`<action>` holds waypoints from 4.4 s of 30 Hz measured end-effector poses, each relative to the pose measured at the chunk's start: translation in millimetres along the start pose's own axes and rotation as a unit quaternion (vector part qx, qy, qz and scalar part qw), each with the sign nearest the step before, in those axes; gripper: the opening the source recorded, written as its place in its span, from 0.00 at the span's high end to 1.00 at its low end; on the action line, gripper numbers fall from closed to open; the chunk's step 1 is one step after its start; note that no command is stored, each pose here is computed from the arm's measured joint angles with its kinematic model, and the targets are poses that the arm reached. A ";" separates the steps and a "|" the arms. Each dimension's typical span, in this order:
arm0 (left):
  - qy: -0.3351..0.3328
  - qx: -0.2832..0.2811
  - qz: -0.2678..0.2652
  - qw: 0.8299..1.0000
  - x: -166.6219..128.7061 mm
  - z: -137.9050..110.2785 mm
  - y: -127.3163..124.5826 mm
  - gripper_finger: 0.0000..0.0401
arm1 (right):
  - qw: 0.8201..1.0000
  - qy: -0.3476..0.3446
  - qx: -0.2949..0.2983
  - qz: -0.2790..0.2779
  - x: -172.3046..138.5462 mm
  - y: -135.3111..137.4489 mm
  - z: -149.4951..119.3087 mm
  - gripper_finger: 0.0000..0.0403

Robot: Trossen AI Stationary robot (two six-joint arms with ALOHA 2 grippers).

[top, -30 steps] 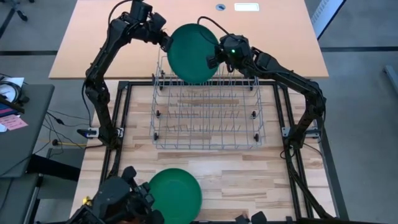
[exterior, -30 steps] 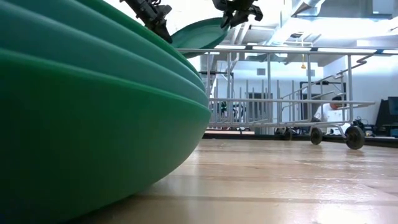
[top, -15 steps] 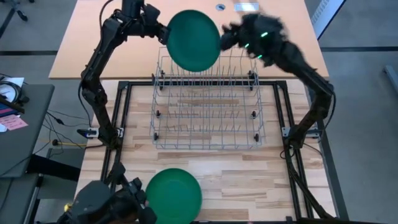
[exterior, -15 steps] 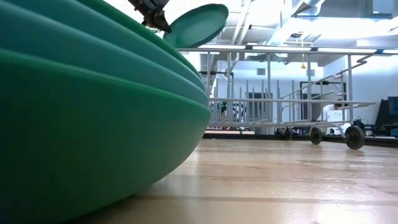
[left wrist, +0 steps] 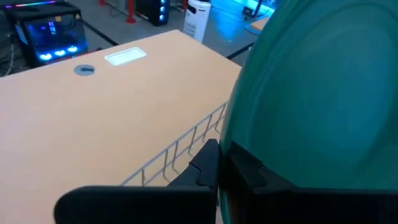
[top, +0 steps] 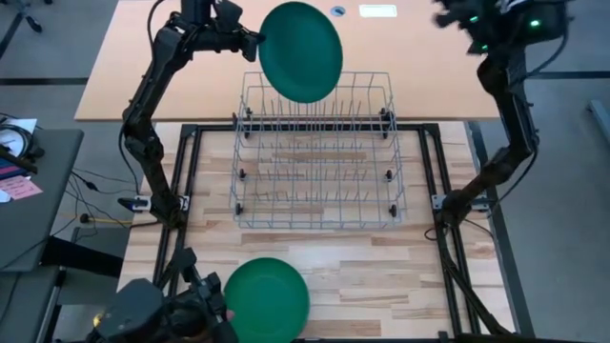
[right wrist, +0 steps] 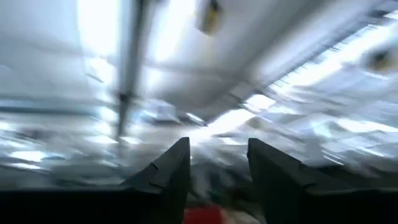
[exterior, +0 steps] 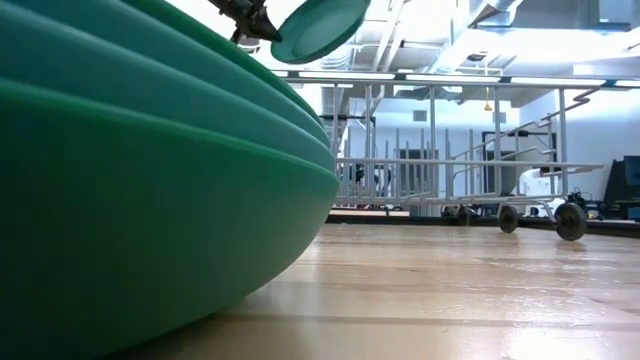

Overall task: Sort dishes
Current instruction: Put the dark blue plate in the dish rack

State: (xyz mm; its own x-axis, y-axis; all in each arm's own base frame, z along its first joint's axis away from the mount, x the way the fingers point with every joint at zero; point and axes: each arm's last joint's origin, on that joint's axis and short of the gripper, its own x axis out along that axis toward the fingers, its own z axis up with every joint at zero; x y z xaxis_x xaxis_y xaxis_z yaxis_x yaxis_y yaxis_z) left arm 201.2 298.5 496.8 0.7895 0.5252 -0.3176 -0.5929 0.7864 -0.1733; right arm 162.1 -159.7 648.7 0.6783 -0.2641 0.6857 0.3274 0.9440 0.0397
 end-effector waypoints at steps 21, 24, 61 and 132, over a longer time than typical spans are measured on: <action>-0.085 -0.040 -0.095 0.991 -2.2 19.8 -6.5 1.00 | 0.951 -0.049 0.301 0.056 33.2 8.3 -51.7 0.58; -0.101 -0.036 -0.097 0.990 -3.0 23.1 -7.0 1.00 | 0.949 -0.021 0.313 0.023 27.8 31.8 -41.2 0.58; -0.298 0.280 -0.137 0.902 40.1 41.8 -21.7 1.00 | 0.876 0.383 -0.174 -0.238 -16.4 160.3 -108.7 0.46; -0.207 0.269 -0.106 0.934 59.3 21.9 -58.6 1.00 | 0.888 0.335 0.067 -0.308 -11.7 124.5 -115.0 0.57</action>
State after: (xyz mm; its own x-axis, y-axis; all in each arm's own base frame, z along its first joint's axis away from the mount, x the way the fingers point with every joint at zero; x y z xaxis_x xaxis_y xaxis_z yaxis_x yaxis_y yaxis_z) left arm 286.2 290.6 508.5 0.9400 0.3321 0.0779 -0.3383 0.8780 0.3388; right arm 270.6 -61.9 562.0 0.6520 -0.7540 -0.0805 0.7210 0.5836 0.3736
